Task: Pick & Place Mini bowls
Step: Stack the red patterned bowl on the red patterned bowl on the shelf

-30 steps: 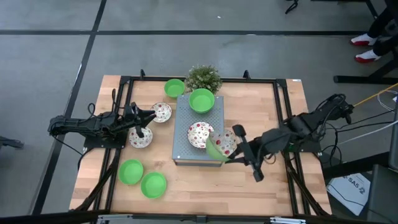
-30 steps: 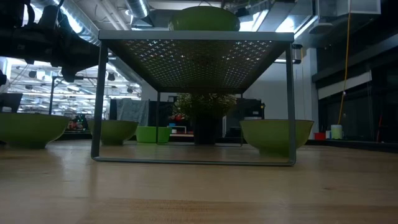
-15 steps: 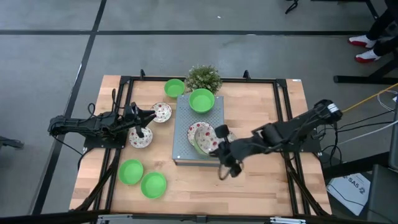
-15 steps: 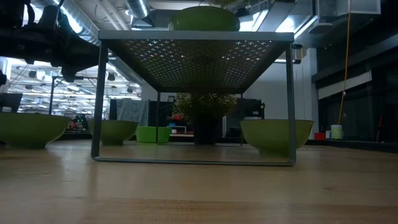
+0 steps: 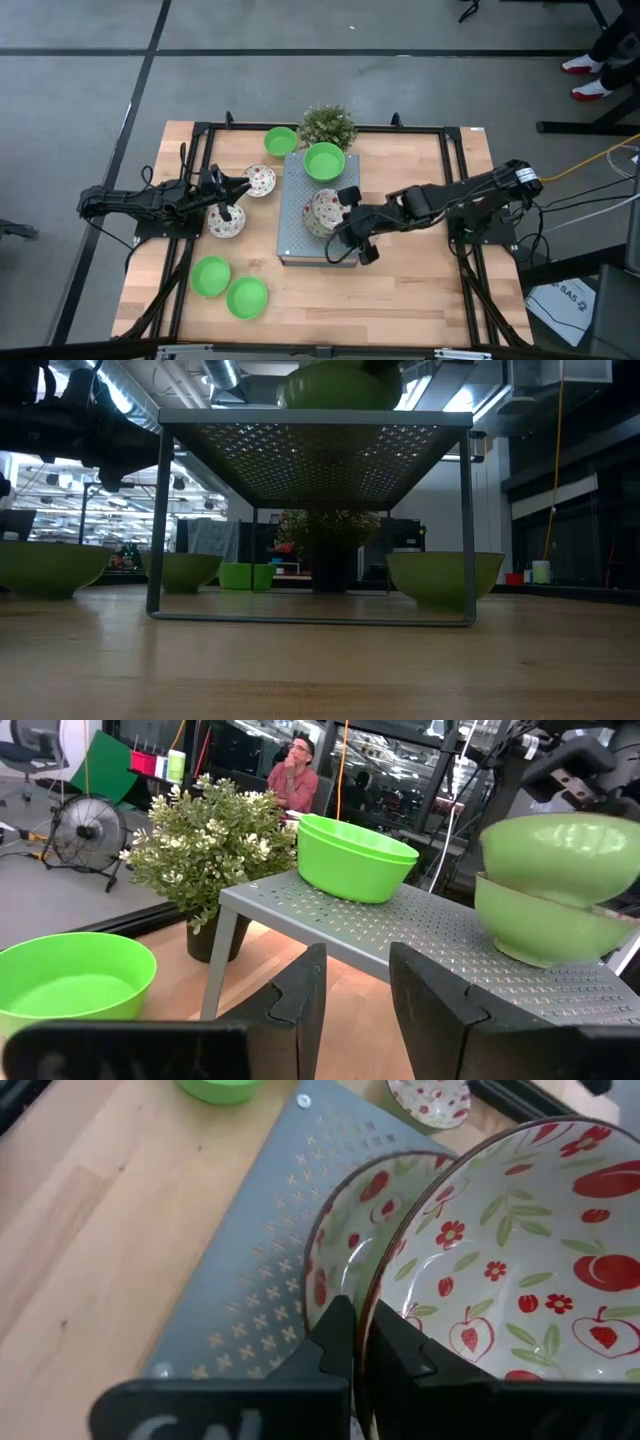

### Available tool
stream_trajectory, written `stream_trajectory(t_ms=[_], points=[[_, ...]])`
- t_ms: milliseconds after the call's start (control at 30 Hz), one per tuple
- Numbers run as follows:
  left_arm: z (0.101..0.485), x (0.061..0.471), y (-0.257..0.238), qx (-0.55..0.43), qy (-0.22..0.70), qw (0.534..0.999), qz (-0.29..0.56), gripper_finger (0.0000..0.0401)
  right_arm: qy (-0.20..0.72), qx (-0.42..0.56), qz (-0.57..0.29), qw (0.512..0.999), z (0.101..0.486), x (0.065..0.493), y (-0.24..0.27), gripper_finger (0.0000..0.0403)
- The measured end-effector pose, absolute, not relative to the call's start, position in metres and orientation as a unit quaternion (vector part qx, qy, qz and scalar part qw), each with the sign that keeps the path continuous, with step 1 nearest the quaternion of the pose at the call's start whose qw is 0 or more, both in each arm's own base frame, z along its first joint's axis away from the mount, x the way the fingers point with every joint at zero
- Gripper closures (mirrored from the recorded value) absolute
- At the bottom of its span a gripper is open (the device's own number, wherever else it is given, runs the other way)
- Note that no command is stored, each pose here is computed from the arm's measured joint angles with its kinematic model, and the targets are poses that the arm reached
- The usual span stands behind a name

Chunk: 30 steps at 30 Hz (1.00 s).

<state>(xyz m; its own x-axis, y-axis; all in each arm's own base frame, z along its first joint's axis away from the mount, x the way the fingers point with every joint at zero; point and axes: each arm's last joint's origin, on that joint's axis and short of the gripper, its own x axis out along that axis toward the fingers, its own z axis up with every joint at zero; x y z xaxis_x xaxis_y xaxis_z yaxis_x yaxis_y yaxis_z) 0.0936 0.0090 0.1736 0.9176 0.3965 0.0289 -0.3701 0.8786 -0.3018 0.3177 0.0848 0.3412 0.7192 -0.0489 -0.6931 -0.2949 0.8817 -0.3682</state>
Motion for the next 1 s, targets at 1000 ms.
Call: stream_trajectory(t_ms=[1000], points=[[0.174, 0.094, 0.009, -0.147, -0.045, 0.968, 0.198, 0.0294, 0.377, -0.215, 0.101, 0.895, 0.339, 0.323, 0.066, 0.0382]])
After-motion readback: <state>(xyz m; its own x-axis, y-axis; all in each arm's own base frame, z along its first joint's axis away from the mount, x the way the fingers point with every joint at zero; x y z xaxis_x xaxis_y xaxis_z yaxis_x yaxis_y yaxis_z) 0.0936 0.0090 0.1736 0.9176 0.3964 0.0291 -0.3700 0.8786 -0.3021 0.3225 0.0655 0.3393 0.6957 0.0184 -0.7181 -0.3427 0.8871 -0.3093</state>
